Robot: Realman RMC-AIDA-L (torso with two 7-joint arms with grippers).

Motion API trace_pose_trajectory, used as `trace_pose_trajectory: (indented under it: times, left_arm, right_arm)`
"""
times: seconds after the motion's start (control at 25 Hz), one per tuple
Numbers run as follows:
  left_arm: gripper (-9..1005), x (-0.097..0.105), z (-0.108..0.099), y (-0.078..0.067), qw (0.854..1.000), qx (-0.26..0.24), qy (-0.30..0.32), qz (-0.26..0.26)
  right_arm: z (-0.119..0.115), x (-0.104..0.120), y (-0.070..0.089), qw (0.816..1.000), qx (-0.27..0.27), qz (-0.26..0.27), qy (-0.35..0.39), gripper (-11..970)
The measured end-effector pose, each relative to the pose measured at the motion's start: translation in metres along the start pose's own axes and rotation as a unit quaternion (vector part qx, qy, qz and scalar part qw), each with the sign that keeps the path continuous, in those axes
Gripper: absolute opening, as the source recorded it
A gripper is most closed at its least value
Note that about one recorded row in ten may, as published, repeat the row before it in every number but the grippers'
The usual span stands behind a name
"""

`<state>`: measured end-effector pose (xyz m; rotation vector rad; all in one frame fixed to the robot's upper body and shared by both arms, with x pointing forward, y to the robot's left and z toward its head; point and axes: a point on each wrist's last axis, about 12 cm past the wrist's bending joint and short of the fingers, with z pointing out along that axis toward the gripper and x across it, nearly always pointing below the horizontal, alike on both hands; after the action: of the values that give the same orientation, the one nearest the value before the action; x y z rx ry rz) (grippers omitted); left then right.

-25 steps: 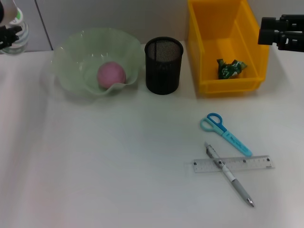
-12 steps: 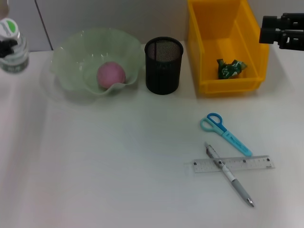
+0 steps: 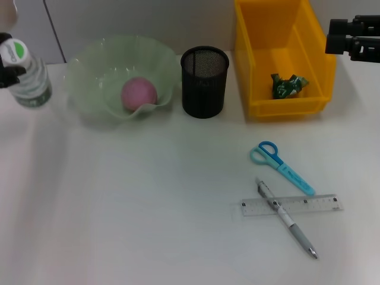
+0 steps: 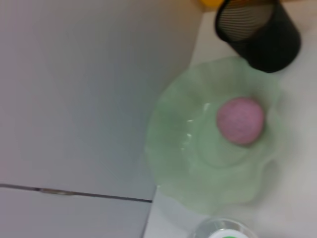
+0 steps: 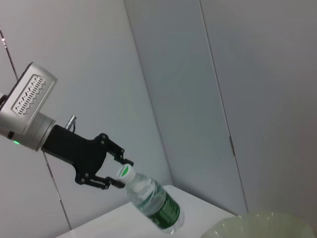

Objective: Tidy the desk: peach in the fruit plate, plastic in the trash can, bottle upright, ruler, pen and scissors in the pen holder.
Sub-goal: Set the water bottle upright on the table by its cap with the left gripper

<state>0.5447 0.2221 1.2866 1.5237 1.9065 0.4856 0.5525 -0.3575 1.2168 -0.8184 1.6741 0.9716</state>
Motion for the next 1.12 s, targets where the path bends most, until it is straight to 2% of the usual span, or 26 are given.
trace_pose_trajectory:
  times: [0.32,0.6,0.76,0.96,1.12]
  left_arm:
    - [436,-0.019,-0.001,-0.01,0.998,0.055,0.013,0.034]
    - [436,-0.032,0.008,-0.01,0.992,0.11,0.04,0.047]
    - [435,-0.036,0.013,-0.009,0.99,0.123,0.045,0.051]
    - [384,-0.039,0.015,-0.011,0.99,0.12,0.043,0.059]
    - [233,-0.038,0.016,-0.011,0.99,0.119,0.043,0.057]
  right_arm:
    - [0.0,0.0,0.0,1.0,-0.002,0.0,0.0,509]
    - [0.0,0.0,0.001,1.0,-0.002,0.0,0.001,508]
    - [0.001,0.0,0.001,1.0,-0.002,-0.002,0.001,508]
    - [0.002,0.001,0.0,1.0,-0.002,-0.001,0.006,508]
    - [0.002,0.002,0.0,1.0,-0.001,0.0,0.008,508]
